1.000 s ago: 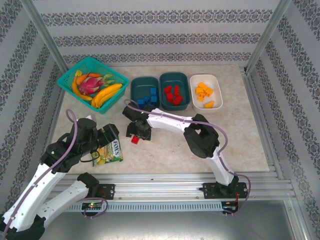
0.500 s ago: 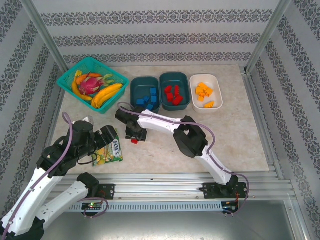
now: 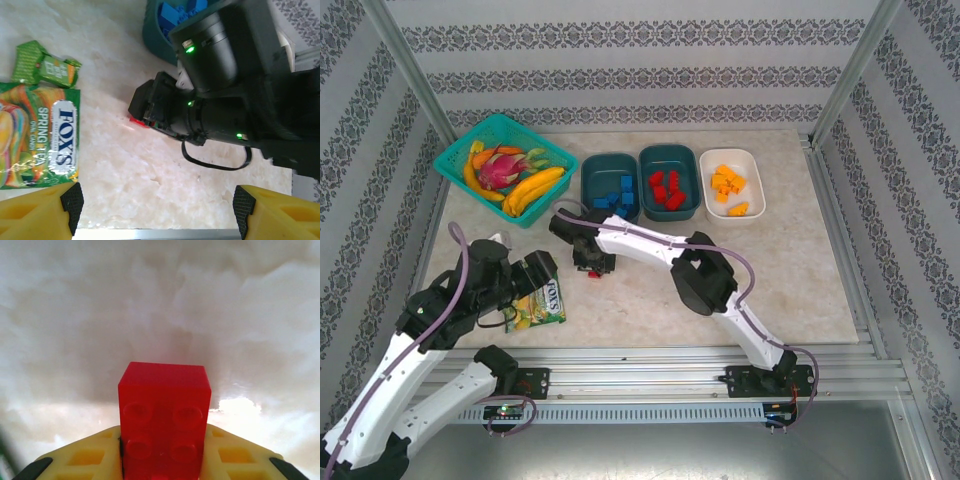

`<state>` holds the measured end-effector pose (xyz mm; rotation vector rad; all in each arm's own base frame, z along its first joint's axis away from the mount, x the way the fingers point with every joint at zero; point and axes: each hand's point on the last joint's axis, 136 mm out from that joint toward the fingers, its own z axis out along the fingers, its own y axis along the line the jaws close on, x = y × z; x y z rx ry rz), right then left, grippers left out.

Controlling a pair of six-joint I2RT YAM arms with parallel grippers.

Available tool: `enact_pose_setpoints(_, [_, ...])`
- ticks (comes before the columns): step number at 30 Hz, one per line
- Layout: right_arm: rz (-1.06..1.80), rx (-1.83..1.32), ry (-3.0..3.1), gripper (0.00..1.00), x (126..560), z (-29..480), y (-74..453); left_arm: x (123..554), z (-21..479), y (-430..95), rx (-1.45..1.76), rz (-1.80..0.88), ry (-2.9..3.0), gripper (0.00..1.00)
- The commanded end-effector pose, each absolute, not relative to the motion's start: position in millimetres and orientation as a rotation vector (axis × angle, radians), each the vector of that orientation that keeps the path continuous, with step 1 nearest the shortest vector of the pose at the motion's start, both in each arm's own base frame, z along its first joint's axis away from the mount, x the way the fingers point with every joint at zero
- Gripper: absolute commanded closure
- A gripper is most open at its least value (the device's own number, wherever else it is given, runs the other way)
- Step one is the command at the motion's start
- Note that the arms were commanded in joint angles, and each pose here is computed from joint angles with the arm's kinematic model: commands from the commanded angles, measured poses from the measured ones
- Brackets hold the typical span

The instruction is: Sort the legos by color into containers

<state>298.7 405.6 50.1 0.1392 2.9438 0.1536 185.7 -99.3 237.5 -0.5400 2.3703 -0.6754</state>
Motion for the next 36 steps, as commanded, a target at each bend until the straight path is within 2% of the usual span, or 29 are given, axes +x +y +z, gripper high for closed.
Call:
enact_pose_setpoints(1, [0.185,0.054,2.701,0.80,335,146,375,208,253,-132,-0.403,-0.793,2.357,0.19])
enact_pose_setpoints(4, [0.238,0.098,2.636,0.80,361,171,340,233,264,-158,-0.328,-0.853,2.350,0.19])
enact_pose_setpoints(10, [0.505,0.334,2.573,0.80,430,187,291,291,275,-205,-0.246,-0.930,2.330,0.19])
enact_pose_setpoints(16, [0.796,0.664,2.434,0.80,519,173,269,348,269,-245,-0.215,-0.987,2.326,0.19])
enact_pose_setpoints(19, [0.834,0.785,2.409,0.80,551,160,258,377,258,-259,-0.223,-1.010,2.334,0.19])
enact_pose_setpoints(28, [0.854,1.068,2.345,0.79,606,115,230,458,246,-280,-0.227,-1.046,2.318,0.19])
enact_pose_setpoints(36, [0.835,1.296,2.270,0.74,627,80,213,488,248,-287,-0.222,-1.058,2.315,0.20])
